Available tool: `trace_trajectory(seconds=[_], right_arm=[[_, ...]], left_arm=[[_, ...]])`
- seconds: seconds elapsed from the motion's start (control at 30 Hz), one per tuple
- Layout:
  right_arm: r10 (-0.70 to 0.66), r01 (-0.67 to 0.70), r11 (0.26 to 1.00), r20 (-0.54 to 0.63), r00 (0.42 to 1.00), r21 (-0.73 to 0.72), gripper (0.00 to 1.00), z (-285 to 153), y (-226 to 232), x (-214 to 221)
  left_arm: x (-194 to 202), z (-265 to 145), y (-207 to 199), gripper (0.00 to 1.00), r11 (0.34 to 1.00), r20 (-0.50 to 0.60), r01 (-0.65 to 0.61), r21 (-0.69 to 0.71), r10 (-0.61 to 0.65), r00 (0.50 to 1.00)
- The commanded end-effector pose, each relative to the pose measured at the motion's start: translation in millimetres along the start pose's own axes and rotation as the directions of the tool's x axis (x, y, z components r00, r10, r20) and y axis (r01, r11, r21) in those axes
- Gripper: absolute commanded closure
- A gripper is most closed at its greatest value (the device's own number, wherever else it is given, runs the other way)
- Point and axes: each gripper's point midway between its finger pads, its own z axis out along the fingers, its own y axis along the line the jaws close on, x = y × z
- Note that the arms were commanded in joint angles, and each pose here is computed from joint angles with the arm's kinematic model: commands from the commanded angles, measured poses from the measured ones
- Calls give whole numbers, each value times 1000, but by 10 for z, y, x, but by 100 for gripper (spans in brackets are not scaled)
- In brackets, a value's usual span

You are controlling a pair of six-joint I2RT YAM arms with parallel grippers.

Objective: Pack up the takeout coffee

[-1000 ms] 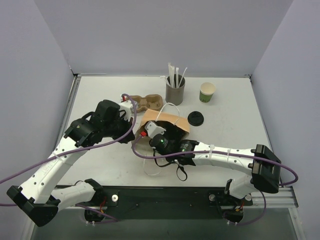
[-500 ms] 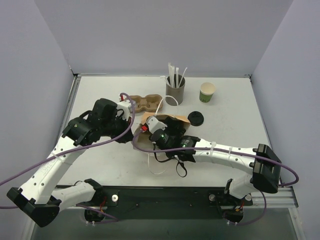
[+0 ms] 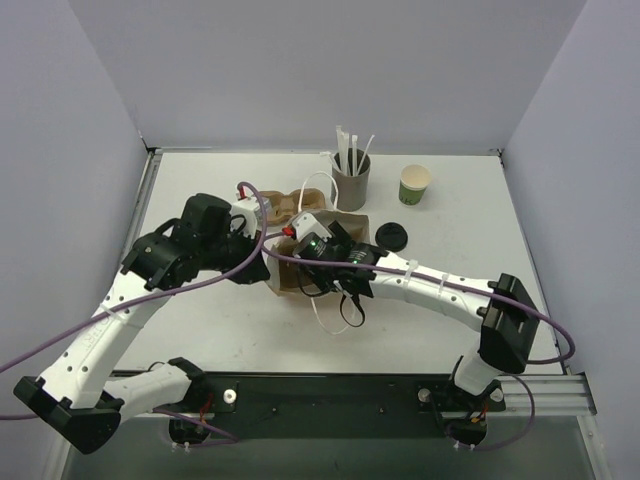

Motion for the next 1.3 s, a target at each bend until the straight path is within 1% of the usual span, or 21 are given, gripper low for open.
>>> trace_trajectory(seconds=[0.0,0.27,0.33,0.5,0.6,0.7,0.77,0.87,1.07,1.17,1.27], right_arm=[[36,-37,999,-120,992,-12,52,39,-23,199],[141,-149,988,-160,977,-42,52,183,16,198],[141,-152,987,-173,975,-55,52,223,61,200],[147,-166,983,-202,968,-81,52,293,133,160],[150,-172,981,-207,967,-92,53,309,165,176],[165,-188,977,-194,967,-105,53,299,158,153],[155,-181,975,-185,970,-131,53,289,180,147],[156,-186,969,-183,971,-163,53,233,208,166],[168,-215,951,-212,963,-222,53,19,230,97],[182,-246,942,-269,946,-227,53,-67,240,77],[188,-280,921,-319,929,-271,53,-107,374,114]], left_arm=[[-150,-113,-96,100,999,43,12,30,-13,999],[-300,2,139,100,994,54,66,-92,-61,997],[-361,26,138,100,993,66,76,-91,-70,995],[-624,-8,110,100,991,140,99,-93,-86,986],[-702,6,116,97,990,155,108,-93,-93,984],[-734,58,175,98,986,154,124,-113,-106,982],[-767,64,257,100,981,164,136,-141,-112,980],[-863,39,420,100,970,184,147,-193,-111,977],[-1121,81,488,100,975,202,122,-187,-84,976],[-1224,103,480,100,980,204,107,-168,-72,976],[-1282,135,505,100,983,191,92,-158,-61,980]])
